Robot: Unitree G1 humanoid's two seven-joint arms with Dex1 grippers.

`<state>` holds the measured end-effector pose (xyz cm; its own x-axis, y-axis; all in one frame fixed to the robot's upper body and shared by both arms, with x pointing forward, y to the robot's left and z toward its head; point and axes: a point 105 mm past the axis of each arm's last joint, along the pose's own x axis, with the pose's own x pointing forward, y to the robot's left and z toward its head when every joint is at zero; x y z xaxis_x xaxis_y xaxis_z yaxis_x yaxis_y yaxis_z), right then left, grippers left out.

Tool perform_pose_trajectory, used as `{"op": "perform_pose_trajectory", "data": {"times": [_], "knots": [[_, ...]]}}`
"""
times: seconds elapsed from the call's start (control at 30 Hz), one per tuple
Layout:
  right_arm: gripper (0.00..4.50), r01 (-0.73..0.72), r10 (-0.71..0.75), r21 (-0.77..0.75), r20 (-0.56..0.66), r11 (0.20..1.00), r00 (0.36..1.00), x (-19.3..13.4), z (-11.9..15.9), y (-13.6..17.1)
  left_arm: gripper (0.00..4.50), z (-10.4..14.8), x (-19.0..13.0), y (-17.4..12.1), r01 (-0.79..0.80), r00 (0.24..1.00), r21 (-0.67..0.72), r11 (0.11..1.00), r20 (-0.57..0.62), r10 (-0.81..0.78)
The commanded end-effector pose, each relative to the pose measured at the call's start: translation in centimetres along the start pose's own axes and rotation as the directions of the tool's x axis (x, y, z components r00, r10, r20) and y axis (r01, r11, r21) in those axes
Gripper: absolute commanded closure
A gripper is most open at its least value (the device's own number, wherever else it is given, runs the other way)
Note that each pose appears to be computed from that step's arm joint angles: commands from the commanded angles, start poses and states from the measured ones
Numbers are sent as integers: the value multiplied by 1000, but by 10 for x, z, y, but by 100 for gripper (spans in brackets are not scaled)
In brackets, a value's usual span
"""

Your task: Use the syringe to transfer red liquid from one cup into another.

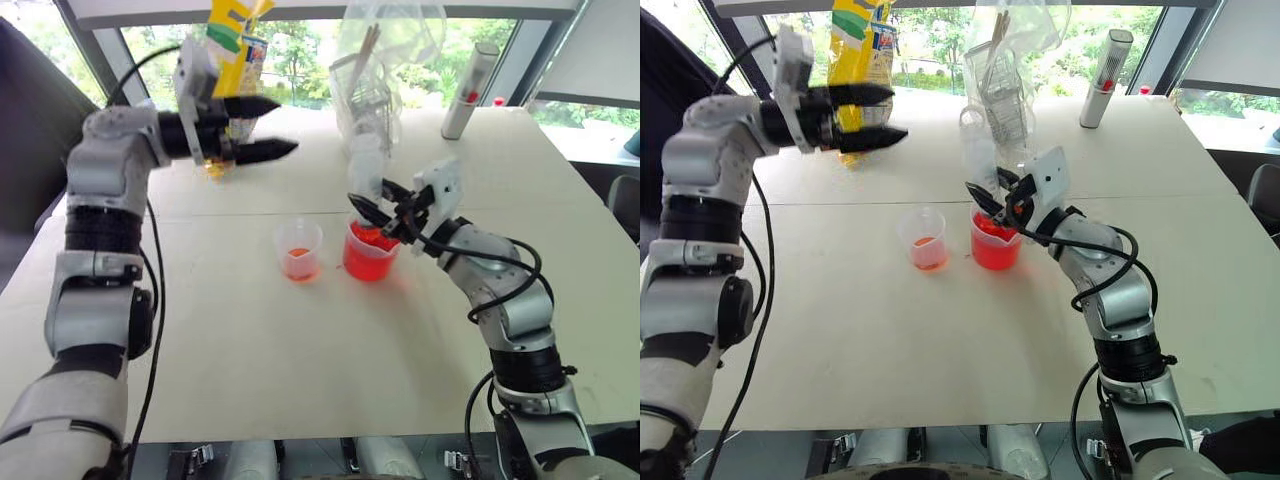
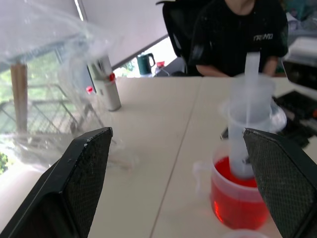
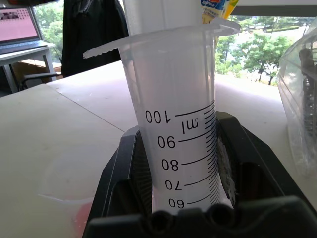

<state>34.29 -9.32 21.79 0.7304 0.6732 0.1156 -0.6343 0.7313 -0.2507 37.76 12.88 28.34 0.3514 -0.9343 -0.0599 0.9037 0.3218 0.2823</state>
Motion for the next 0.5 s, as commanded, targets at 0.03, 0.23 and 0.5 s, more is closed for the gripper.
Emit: {"op": "perform_pose_trajectory", "data": {"times": [0.03, 0.23, 0.5], "knots": [[311, 6, -1, -41, 122, 999, 993, -3, 45, -4, 19, 11, -4, -8, 17, 1000, 65, 998, -20, -16], [311, -68, 64, 12, 197, 998, 978, 2, 89, 4, 19, 6, -12, -10, -3, 999, 59, 998, -45, 6], [311, -250, 200, 175, 259, 952, 945, 31, 101, 40, 19, 14, -22, -5, -42, 998, 78, 996, -45, 45]]}}
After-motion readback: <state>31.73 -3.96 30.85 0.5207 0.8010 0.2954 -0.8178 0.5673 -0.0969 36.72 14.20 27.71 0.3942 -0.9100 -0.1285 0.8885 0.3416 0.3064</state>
